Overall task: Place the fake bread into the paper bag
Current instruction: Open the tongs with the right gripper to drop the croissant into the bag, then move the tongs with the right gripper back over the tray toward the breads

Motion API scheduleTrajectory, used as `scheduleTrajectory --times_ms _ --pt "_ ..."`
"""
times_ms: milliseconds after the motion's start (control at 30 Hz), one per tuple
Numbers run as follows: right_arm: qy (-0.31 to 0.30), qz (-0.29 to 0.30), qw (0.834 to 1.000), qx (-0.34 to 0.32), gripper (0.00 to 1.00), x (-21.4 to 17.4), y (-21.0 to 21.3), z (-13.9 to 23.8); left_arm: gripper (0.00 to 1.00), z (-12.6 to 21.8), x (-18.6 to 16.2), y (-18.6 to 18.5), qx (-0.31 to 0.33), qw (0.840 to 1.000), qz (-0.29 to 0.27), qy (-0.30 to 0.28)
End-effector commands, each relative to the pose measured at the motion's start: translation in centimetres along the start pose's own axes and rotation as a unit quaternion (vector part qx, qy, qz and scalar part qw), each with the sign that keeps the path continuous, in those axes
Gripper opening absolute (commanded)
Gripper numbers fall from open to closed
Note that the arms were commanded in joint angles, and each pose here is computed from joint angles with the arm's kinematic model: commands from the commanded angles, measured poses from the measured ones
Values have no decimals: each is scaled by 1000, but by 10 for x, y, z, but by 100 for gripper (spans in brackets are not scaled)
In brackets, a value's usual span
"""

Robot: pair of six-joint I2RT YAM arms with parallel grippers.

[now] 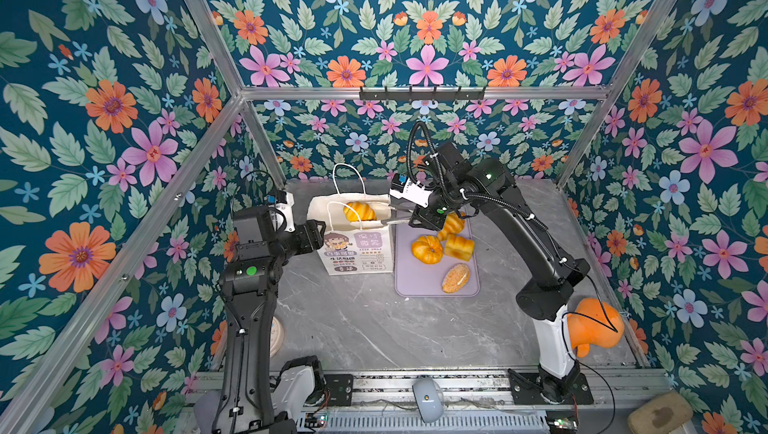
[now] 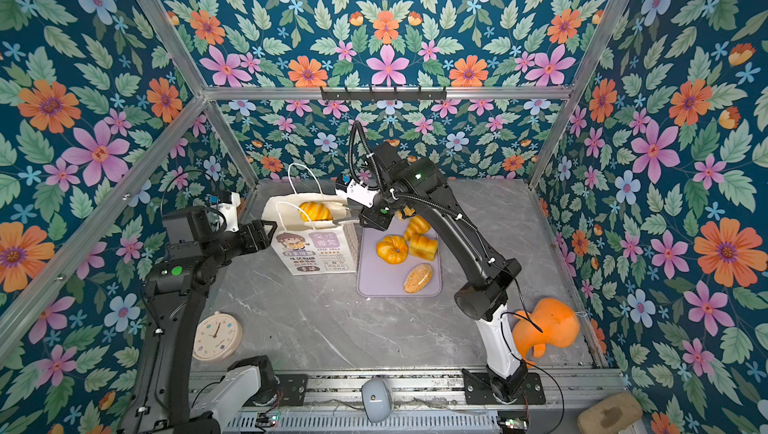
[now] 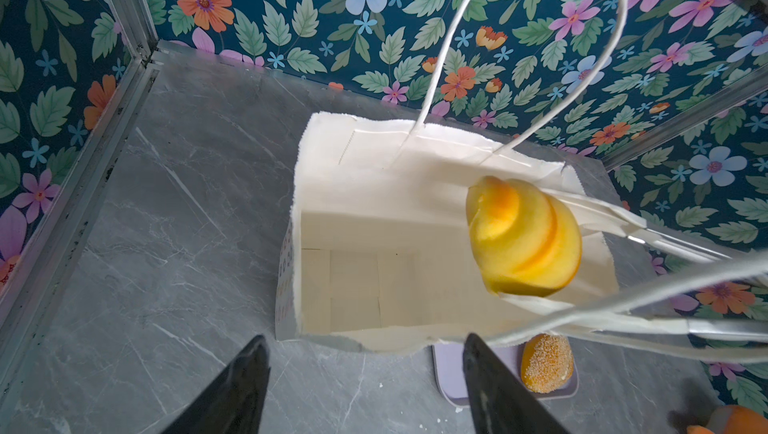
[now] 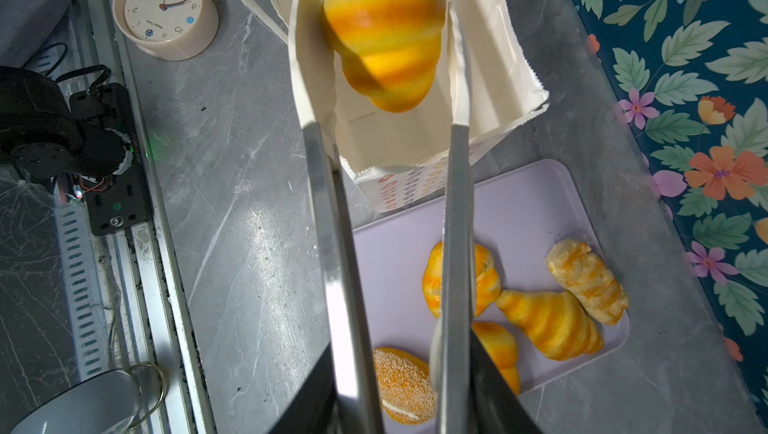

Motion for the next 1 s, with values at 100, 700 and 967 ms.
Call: scheduleTrajectory --times_ms 100,700,967 --pt "-7 14 1000 2 43 2 4 5 74 4 7 -3 -5 1000 -4 -14" --pt "-83 -20 996 12 43 12 24 67 75 4 9 -2 -4 1000 -7 -15" --pt "-96 -87 992 -7 42 -5 32 105 75 1 5 -1 -1 1000 -7 -12"
Point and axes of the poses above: each gripper's point midway between its finger pads, its own z axis back along the fingers, its own y axis along the line the jaws close on, x = y × z, the point moved 6 cm from there along z, back along the fingers, and after that the axes turned 11 degrees about -z, right-handed, at the moved point
